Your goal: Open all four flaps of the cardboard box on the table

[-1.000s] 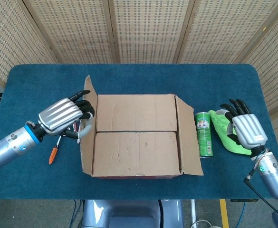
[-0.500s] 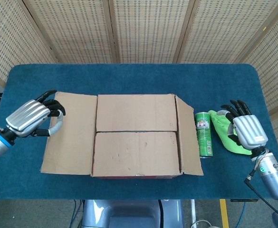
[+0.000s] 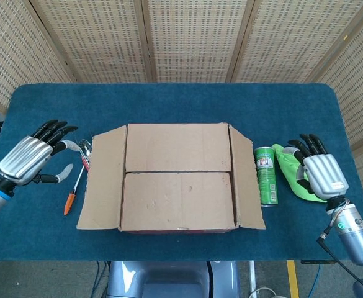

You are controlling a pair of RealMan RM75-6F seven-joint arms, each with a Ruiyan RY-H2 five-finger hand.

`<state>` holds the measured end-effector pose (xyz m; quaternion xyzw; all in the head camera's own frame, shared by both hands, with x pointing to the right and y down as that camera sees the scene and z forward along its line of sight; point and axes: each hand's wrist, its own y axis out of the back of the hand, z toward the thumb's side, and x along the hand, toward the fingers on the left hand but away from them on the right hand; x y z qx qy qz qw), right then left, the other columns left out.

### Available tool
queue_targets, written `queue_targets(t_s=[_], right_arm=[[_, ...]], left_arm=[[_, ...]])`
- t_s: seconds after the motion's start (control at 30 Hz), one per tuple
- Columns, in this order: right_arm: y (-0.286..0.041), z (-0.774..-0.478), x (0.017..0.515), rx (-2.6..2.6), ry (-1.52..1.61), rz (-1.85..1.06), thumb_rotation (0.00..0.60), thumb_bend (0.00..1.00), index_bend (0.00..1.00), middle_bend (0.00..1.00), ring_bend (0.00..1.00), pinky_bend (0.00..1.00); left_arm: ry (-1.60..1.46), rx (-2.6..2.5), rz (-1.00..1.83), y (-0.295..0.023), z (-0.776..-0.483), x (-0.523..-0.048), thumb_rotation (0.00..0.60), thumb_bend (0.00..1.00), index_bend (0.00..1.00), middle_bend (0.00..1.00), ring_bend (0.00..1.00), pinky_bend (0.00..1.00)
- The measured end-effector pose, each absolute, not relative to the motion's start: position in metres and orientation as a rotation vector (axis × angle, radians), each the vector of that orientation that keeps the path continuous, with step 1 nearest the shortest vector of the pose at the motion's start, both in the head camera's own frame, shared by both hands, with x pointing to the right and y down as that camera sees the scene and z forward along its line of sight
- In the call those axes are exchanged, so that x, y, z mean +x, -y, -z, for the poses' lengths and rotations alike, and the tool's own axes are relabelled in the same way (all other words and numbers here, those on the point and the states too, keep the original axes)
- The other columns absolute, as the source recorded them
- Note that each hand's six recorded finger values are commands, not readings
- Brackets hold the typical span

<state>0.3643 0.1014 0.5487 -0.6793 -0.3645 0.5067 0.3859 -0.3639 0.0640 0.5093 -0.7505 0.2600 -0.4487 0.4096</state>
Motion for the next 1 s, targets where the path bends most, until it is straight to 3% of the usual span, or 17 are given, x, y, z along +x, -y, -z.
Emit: queue_targets(t_s=[0.2,0.7,1.0], right_arm=[[-0.107,-0.549,0.368,-1.706,0.941,-1.300,0.600,0.93,0.15,0.08,0.00,0.00],[-0.120,-0.544,0.378,-1.586,1.006,-1.277,0.600,0.93,0.14,0.07,0.00,0.00],[-0.131,-0.545,0.380,-1.580,1.018,-1.286,0.600,0.93,0.14,0.07,0.00,0.00]], left_arm=[[-0.716,-1.815,1.118,-0.070,-0.516,-0.357,0.302,0.31,0.22,0.02,0.00,0.00],[-0.801,-1.839,1.158,-0.077,-0.545,-0.333,0.312,0.35,0.22,0.01,0.00,0.00],[-0.754,-1.848,1.145,-0.071,-0.556,-0.309,0.323,0.33,0.16,0.00,0.00,0.00]])
